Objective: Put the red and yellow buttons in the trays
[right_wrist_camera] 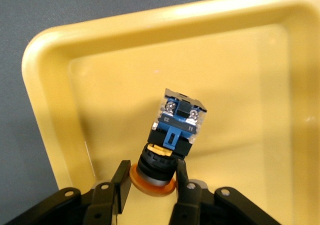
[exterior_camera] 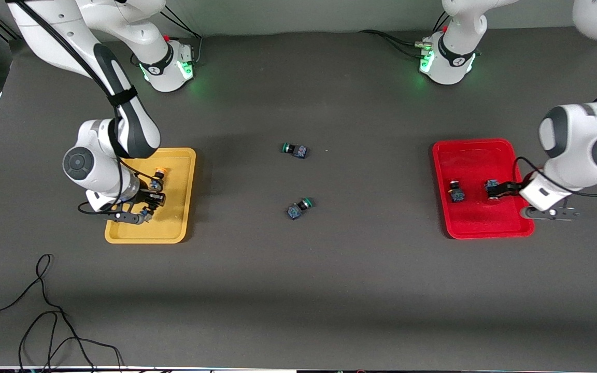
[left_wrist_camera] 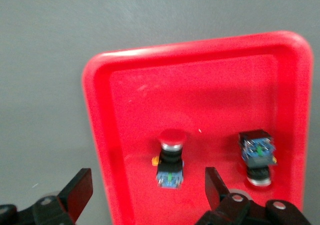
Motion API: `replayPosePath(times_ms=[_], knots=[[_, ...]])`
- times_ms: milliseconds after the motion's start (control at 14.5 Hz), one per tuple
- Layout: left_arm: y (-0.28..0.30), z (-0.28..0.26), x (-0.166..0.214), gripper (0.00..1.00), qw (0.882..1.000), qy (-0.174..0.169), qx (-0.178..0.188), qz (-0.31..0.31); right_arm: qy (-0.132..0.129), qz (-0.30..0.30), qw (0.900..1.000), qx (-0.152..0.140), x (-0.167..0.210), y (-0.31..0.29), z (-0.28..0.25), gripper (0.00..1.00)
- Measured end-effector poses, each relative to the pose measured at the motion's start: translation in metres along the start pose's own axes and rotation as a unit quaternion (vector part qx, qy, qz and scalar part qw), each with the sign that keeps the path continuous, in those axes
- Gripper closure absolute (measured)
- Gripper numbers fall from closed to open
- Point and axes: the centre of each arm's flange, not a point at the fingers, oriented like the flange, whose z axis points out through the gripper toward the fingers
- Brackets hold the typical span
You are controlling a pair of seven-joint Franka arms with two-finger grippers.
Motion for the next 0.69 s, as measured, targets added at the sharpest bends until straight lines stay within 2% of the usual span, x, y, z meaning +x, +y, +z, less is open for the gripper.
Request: replayPosePath(times_ms=[138, 207, 414, 552, 621, 690], knots=[[0.004, -0.046, 0.004, 0.00, 1.000, -0.014, 0.005, 0.003, 0.000, -0.002, 1.000, 0.000, 0.000, -0.002, 0.002, 0.59], [0.008, -0.066, 0.005, 0.00, 1.000, -0.019, 0.002, 0.003, 0.001, -0.002, 1.000, 0.000, 0.000, -0.003, 0.001, 0.54], [0.022, -0.119, 0.001, 0.00, 1.000, -0.020, -0.023, -0.002, 0.012, -0.003, 1.000, 0.005, 0.005, -0.005, -0.013, 0.26], [0.036, -0.152, -0.006, 0.00, 0.999, -0.016, -0.030, 0.004, 0.020, -0.003, 1.000, 0.014, 0.009, -0.007, -0.041, 0.06], [0.042, -0.168, -0.011, 0.00, 0.999, -0.014, -0.032, 0.007, 0.023, -0.004, 1.000, 0.020, 0.011, -0.009, -0.063, 0.00], [0.048, -0.185, -0.015, 0.00, 0.999, -0.012, -0.036, 0.010, 0.026, -0.005, 0.999, 0.026, 0.013, -0.009, -0.089, 0.00]])
